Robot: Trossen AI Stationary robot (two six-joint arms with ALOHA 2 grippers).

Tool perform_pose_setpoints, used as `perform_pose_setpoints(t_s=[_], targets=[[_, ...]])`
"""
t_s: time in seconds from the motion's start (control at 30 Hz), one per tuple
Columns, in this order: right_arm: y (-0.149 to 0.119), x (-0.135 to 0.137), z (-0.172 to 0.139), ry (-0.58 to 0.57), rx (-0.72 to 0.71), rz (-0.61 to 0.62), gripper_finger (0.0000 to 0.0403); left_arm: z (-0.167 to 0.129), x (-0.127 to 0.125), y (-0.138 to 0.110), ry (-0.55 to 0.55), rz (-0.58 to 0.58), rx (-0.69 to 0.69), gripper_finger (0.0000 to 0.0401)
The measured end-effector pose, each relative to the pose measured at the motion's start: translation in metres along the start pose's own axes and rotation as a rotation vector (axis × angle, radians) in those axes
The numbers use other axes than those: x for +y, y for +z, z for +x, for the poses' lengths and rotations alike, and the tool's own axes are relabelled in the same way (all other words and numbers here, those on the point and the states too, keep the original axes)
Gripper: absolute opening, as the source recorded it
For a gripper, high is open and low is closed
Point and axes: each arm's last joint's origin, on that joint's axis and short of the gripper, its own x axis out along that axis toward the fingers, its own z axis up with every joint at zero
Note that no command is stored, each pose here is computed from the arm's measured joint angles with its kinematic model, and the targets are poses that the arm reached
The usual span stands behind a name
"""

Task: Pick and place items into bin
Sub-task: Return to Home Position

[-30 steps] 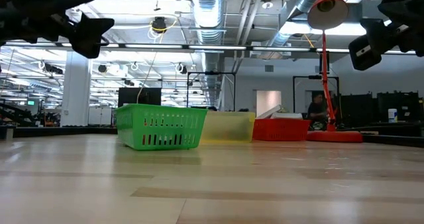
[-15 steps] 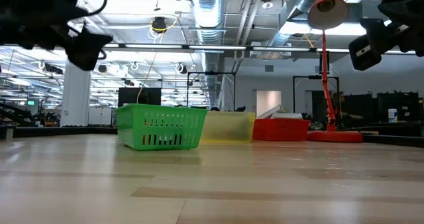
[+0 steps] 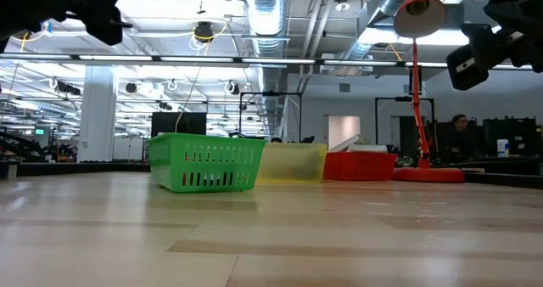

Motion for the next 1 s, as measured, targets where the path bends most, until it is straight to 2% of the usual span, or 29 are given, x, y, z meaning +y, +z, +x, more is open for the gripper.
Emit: perform_pose_setpoints(t_s=[0.3, 0.73, 1.0], targets=[[0.000, 0.000, 0.000, 0.000, 0.000, 0.000, 0.0123, -0.015, 0.001, 0.005, 0.005, 0.029, 0.007, 0.0267], [0.000, 0.000, 0.000, 0.000, 0.001, 0.000, 0.0123, -0.032, 0.005, -0.019, 0.034, 0.034, 0.273, 0.0267], [0.000, 0.000, 0.000, 0.000, 0.000, 0.000, 0.0123, -0.032, 0.005, -0.019, 0.042, 0.057, 0.277, 0.0267]])
